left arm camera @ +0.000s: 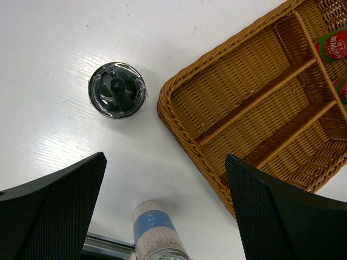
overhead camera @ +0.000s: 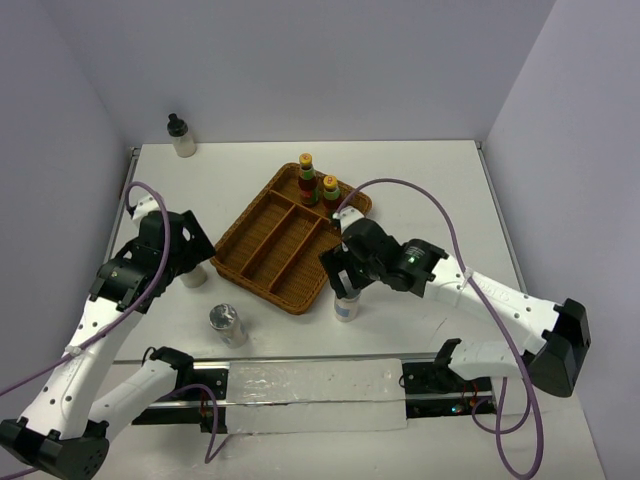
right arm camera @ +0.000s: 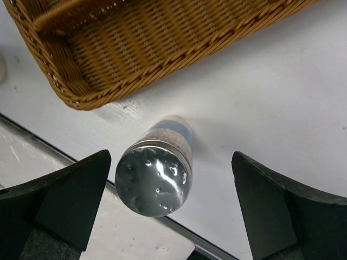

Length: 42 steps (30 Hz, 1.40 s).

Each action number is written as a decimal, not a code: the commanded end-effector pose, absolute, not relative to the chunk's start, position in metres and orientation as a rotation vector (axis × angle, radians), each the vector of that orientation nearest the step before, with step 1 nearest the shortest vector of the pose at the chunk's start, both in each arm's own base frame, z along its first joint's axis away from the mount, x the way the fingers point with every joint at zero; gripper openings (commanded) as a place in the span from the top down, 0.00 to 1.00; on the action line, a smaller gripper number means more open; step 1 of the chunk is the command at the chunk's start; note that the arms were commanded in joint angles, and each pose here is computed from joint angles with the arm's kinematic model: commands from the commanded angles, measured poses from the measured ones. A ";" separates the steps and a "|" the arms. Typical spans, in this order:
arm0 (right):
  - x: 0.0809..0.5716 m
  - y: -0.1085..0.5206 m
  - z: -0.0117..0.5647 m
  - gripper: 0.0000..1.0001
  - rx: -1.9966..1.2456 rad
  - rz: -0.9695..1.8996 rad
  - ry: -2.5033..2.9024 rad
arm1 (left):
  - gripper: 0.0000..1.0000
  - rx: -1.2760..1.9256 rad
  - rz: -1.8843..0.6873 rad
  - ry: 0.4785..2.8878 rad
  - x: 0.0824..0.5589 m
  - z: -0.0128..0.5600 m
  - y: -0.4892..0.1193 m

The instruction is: Organize the condiment bottles

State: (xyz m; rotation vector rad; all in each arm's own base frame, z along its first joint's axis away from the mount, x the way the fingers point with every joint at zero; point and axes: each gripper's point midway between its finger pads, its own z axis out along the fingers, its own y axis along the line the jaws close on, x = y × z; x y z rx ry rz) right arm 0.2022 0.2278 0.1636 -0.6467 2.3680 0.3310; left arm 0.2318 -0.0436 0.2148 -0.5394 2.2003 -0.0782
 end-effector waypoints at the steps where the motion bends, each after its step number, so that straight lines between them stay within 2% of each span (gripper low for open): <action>1: 0.203 0.237 0.153 0.00 -0.668 0.345 2.372 | 0.00 -0.520 -0.120 2.171 0.241 0.220 -0.051; 9: 0.194 0.235 0.137 0.11 -0.710 0.316 2.399 | 0.00 -0.523 -0.121 2.162 0.241 0.220 -0.050; 12: 0.194 0.233 0.137 0.19 -0.708 0.302 2.394 | 0.01 -0.522 -0.123 2.166 0.242 0.218 -0.051; 17: 0.195 0.230 0.144 0.68 -0.694 0.289 2.380 | 0.01 -0.522 -0.123 2.170 0.242 0.217 -0.051; 19: 0.196 0.229 0.151 0.82 -0.686 0.292 2.368 | 0.00 -0.522 -0.125 2.169 0.242 0.217 -0.052; 21: 0.198 0.228 0.157 0.89 -0.676 0.286 2.357 | 0.00 -0.522 -0.124 2.170 0.242 0.216 -0.051; 29: 0.210 0.229 0.199 0.91 -0.614 0.286 2.278 | 0.01 -0.522 -0.122 2.163 0.242 0.219 -0.050; 33: 0.222 0.235 0.243 0.91 -0.561 0.306 2.207 | 0.00 -0.521 -0.119 2.165 0.242 0.219 -0.050; 42: 0.262 0.286 0.326 0.91 -0.469 0.425 2.046 | 0.00 -0.534 -0.119 2.161 0.240 0.219 -0.049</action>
